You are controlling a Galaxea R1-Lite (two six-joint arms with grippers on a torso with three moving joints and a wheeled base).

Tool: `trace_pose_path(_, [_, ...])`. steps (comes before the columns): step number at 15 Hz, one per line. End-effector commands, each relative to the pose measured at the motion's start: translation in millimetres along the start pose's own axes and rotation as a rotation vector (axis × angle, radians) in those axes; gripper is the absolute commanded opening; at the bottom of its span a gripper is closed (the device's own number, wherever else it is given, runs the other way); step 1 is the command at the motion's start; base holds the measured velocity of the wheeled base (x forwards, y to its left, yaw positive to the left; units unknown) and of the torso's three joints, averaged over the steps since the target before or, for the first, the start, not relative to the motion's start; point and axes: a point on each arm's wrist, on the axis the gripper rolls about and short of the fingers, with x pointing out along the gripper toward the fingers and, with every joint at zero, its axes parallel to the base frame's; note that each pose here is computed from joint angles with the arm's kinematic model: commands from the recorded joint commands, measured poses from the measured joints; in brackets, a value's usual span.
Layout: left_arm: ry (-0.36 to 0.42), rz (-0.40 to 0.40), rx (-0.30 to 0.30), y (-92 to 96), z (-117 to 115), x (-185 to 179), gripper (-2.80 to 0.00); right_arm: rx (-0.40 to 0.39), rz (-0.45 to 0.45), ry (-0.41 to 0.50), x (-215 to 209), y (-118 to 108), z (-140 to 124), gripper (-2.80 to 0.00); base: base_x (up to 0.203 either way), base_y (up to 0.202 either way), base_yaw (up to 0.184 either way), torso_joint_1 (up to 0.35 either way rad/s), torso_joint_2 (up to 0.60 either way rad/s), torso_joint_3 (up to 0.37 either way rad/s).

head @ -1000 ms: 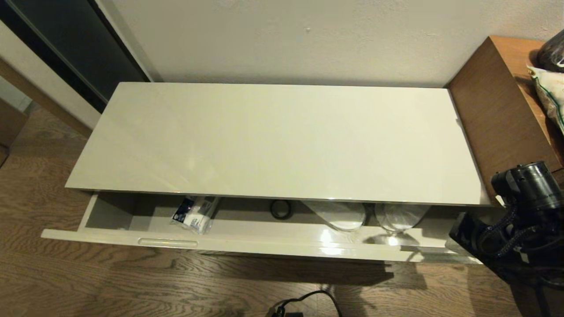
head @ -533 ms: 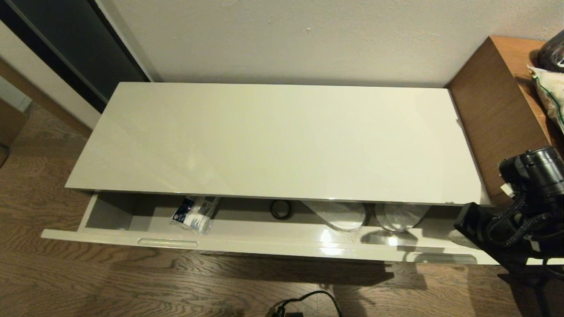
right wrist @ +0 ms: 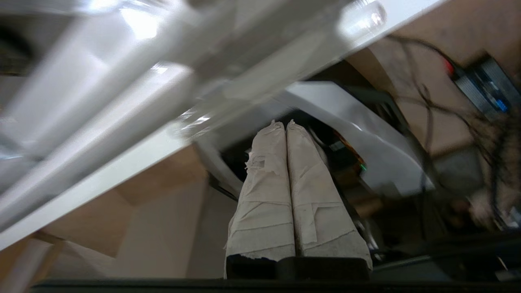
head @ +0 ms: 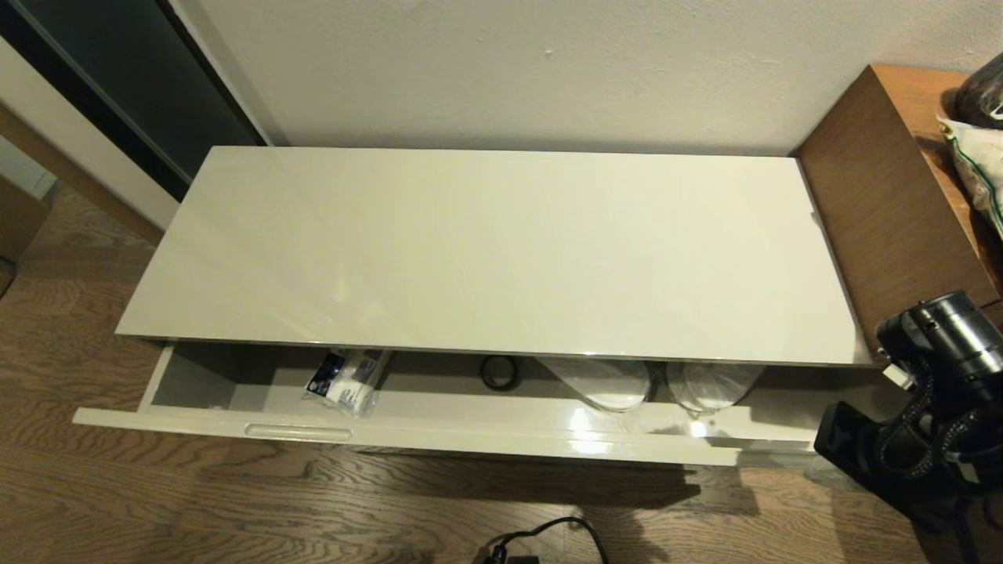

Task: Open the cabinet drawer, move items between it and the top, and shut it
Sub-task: Close the drawer

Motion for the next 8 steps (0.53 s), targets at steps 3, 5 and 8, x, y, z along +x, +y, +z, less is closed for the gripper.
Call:
trace_pose_path(3, [0.000,0.000,0.000,0.0,0.0,0.0,-2.80,0.004,-0.040,0.029,22.4,1.6,0.3,-2.80,0.000,0.000,0.000,0.000,0.00,0.000])
trace_pose_path(5, [0.000,0.000,0.000,0.0,0.0,0.0,-2.80,0.004,-0.040,0.029,23.1,2.0,0.7,-2.80,0.000,0.000,0.000,0.000,0.00,0.000])
trace_pose_path(8, [0.000,0.001,0.000,0.0,0.0,0.0,-2.80,0.021,-0.031,0.012,27.3,6.6,4.3,-2.80,0.000,0.000,0.000,0.000,0.00,0.000])
